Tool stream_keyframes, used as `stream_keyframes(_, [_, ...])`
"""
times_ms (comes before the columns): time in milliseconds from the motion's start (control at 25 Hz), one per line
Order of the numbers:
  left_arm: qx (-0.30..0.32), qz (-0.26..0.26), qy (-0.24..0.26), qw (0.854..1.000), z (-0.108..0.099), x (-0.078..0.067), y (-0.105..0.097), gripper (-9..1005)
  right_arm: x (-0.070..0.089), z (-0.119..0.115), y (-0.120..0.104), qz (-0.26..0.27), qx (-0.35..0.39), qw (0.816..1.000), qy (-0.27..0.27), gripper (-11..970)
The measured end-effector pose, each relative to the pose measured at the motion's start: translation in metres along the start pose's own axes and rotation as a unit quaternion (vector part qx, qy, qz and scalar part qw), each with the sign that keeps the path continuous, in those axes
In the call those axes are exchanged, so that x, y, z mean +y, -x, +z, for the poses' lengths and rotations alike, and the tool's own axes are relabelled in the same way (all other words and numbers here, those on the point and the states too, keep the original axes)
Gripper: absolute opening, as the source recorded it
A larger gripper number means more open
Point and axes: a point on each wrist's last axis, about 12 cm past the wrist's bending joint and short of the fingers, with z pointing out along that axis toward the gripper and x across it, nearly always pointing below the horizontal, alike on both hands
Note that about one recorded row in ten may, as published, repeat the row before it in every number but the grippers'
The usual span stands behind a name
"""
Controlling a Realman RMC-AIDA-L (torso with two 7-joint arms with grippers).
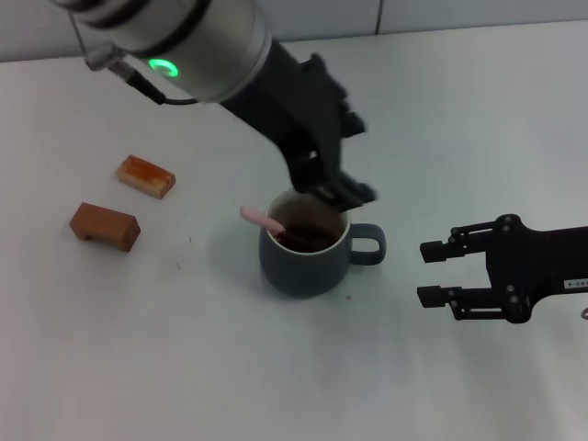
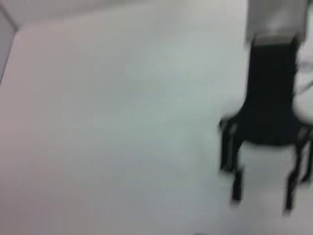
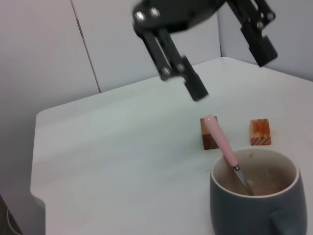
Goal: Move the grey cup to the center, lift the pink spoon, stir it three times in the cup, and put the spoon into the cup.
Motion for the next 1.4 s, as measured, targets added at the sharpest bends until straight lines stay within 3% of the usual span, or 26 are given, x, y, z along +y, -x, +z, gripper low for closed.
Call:
stream_keyframes(80, [0.0,0.0,0.0,1.0,0.0,0.0,0.0,675,0.0,0.0,0.0,0.0,0.0,1.0,0.0,565])
stream_keyframes(120, [-0.076,-0.021,-0.034,0.996,-0.013,0.004,-0.009,683,0.0,0.0,0.0,0.0,-0.001,1.0,0.0,565])
stream_keyframes(320, [-0.145,-0.049,-0.071,0.986,-0.026,0.009,-0.031,678,0.0,-0.002,0.001,-0.001,-0.003,1.0,-0.001,565])
stream_keyframes(400, [-0.196,-0.058,-0.106,0.973,-0.035,0.009,-0.066,676,0.0,-0.002,0.001,-0.001,-0.004,1.0,-0.001,565])
stream_keyframes(480, [-0.196,-0.058,-0.106,0.973,-0.035,0.009,-0.066,674,-0.001,-0.003,0.001,-0.001,-0.004,1.0,-0.002,565])
stream_keyframes(520, [-0.202,-0.06,-0.108,0.972,-0.036,0.007,-0.078,673,-0.001,-0.004,0.001,-0.001,-0.004,1.0,-0.003,565])
stream_keyframes(560, [-0.205,-0.068,-0.095,0.972,-0.037,0.003,-0.101,671,-0.001,-0.004,0.001,-0.001,-0.005,1.0,-0.004,565])
stream_keyframes(640, [-0.208,-0.078,-0.078,0.972,-0.037,-0.001,-0.118,668,0.0,-0.009,0.003,-0.005,-0.008,1.0,-0.008,565])
stream_keyframes(720, [-0.208,-0.078,-0.078,0.972,-0.037,-0.001,-0.118,665,0.0,-0.014,0.004,-0.006,-0.015,1.0,-0.012,565])
stream_keyframes(760, [-0.206,-0.097,-0.05,0.973,-0.038,-0.004,-0.139,663,0.0,-0.017,0.005,-0.006,-0.018,1.0,-0.014,565])
stream_keyframes(800, [-0.206,-0.097,-0.05,0.973,-0.038,-0.004,-0.139,665,0.0,-0.017,0.005,-0.006,-0.018,1.0,-0.014,565])
stream_keyframes(840, [-0.196,-0.119,-0.029,0.973,-0.038,-0.009,-0.157,666,0.0,-0.021,0.005,-0.005,-0.024,0.999,-0.02,565])
stream_keyframes(920, [-0.196,-0.119,-0.029,0.973,-0.038,-0.009,-0.157,669,0.0,-0.024,0.004,-0.003,-0.028,0.999,-0.026,565])
stream_keyframes(1040, [-0.169,-0.179,0.006,0.969,-0.035,-0.027,-0.195,670,0.0,-0.026,0.002,-0.001,-0.03,0.999,-0.033,564])
stream_keyframes(1280, [-0.162,-0.218,0.037,0.962,-0.035,-0.04,-0.222,668,0.0,-0.026,0.0,0.002,-0.03,0.999,-0.038,564])
stream_keyframes(1320, [-0.156,-0.245,0.059,0.955,-0.032,-0.049,-0.239,668,0.0,-0.026,0.0,0.002,-0.03,0.999,-0.039,564])
stream_keyframes(1400, [-0.154,-0.253,0.066,0.953,-0.03,-0.052,-0.246,667,0.0,-0.026,0.0,0.002,-0.029,0.999,-0.04,565])
